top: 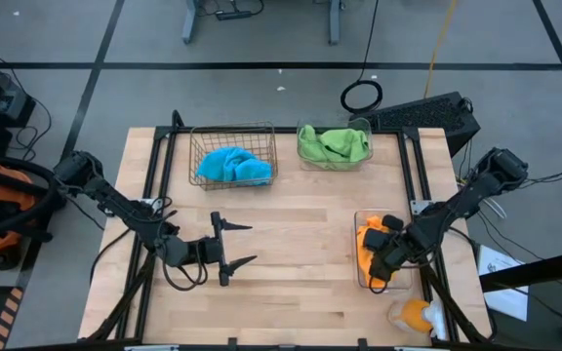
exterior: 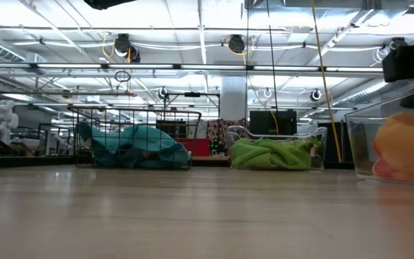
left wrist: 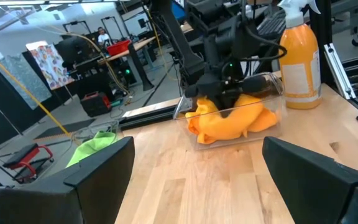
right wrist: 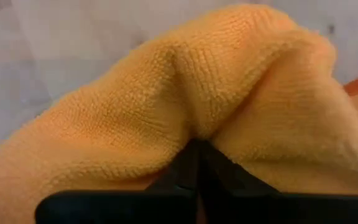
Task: Sort microfiber towel by color & place in baskets
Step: Return to Home Position
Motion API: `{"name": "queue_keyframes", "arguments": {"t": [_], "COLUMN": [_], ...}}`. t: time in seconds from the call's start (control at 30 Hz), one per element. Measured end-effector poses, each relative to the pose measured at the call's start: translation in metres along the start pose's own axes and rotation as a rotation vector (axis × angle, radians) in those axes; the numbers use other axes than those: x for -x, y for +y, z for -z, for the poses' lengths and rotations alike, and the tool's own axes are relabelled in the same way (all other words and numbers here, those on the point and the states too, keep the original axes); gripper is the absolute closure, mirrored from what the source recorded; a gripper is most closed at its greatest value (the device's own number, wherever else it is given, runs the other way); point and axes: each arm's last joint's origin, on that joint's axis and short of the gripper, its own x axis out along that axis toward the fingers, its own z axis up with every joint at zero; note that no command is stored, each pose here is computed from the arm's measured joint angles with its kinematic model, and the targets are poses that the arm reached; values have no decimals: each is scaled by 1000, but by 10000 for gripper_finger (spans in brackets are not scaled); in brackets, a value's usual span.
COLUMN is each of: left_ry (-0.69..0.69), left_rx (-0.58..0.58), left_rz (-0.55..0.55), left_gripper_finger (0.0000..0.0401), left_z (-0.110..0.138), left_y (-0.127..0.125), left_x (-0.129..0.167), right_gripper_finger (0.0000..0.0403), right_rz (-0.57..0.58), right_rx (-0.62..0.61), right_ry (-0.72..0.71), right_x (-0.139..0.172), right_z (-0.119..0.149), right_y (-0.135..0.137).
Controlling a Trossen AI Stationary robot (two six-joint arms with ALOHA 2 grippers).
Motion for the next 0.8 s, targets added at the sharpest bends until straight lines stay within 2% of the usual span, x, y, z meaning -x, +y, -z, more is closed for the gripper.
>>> {"name": "queue_keyframes", "arguments": {"t": [0.2, 0.37, 0.47, 0.63, 0.8], "left_ry": [0, -2, -9, -8, -23], "left_rx": [2, 3, 8, -1, -2], "left_rz": [0, -1, -4, -3, -20], "left_gripper_finger": [40, 40, 40, 40, 40], "left_z": [0, 0, -1, -1, -3], "left_y": [0, 0, 1, 0, 1], "left_x": [0, 0, 0, 0, 0], "right_gripper_finger": [402, 402, 402, 402, 402], "right_rz": [-26, -80, -101, -94, -38], "right_rx": [-10, -24, 8, 83, 169], "right_ry": [5, 18, -2, -102, -295], "right_x": [-1, 19, 34, 62, 83], "right_z": [-1, -10, -15, -23, -34], "right_y": [1, 10, 15, 22, 23]}}
